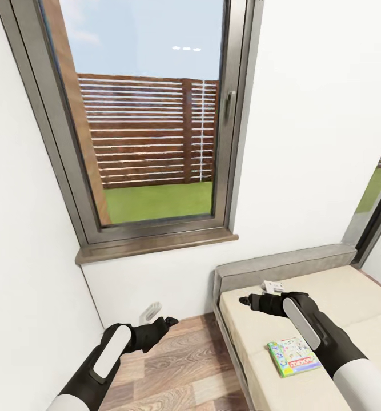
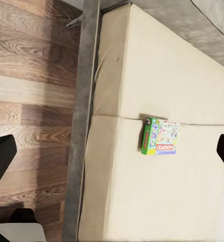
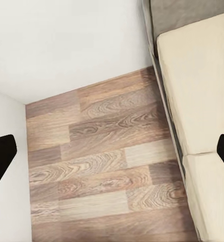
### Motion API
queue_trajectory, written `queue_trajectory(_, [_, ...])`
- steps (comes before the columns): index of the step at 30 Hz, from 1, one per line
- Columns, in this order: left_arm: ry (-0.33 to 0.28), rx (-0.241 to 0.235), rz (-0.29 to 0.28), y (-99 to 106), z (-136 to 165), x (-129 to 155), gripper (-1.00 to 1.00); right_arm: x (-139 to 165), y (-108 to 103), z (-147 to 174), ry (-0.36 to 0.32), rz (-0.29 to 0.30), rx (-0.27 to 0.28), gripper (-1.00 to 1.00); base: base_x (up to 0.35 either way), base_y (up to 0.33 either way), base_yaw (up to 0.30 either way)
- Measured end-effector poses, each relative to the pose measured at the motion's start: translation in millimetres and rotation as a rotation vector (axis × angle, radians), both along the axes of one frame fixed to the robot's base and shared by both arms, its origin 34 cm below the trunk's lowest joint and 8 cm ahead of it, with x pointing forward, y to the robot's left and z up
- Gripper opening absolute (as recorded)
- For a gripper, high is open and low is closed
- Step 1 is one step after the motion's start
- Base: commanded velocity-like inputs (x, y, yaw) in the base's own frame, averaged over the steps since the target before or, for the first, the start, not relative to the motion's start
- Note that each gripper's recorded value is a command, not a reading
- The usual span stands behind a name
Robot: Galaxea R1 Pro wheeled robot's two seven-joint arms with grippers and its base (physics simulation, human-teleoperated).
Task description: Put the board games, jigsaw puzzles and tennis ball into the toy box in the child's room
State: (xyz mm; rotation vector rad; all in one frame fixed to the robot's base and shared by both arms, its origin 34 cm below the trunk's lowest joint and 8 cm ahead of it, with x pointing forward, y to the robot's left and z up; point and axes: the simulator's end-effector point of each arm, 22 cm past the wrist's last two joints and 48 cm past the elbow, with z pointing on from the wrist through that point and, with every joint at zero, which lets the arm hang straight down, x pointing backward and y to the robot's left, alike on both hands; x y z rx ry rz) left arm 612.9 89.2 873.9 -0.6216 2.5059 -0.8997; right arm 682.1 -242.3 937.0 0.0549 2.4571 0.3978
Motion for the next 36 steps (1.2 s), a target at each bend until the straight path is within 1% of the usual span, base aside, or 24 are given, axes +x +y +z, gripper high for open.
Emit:
queue_trajectory(11, [0.000,-0.002,0.001,-1.0,0.4,0.1,1.00,-0.2,0.9,-0.1,0.001,0.001,0.000,1.00,0.000,0.000,-0.235])
queue_trajectory(24, [-0.001,-0.003,0.000,-1.5,0.6,-0.1,1.00,-0.2,0.5,-0.2,0.001,0.001,-0.002,1.00,0.097,0.067,-0.034])
queue_trajectory(36, [0.000,-0.005,-0.002,-2.6,0.6,-0.4,1.00,0.0,0.4,0.2,0.000,0.001,-0.001,1.00,0.026,0.018,-0.004])
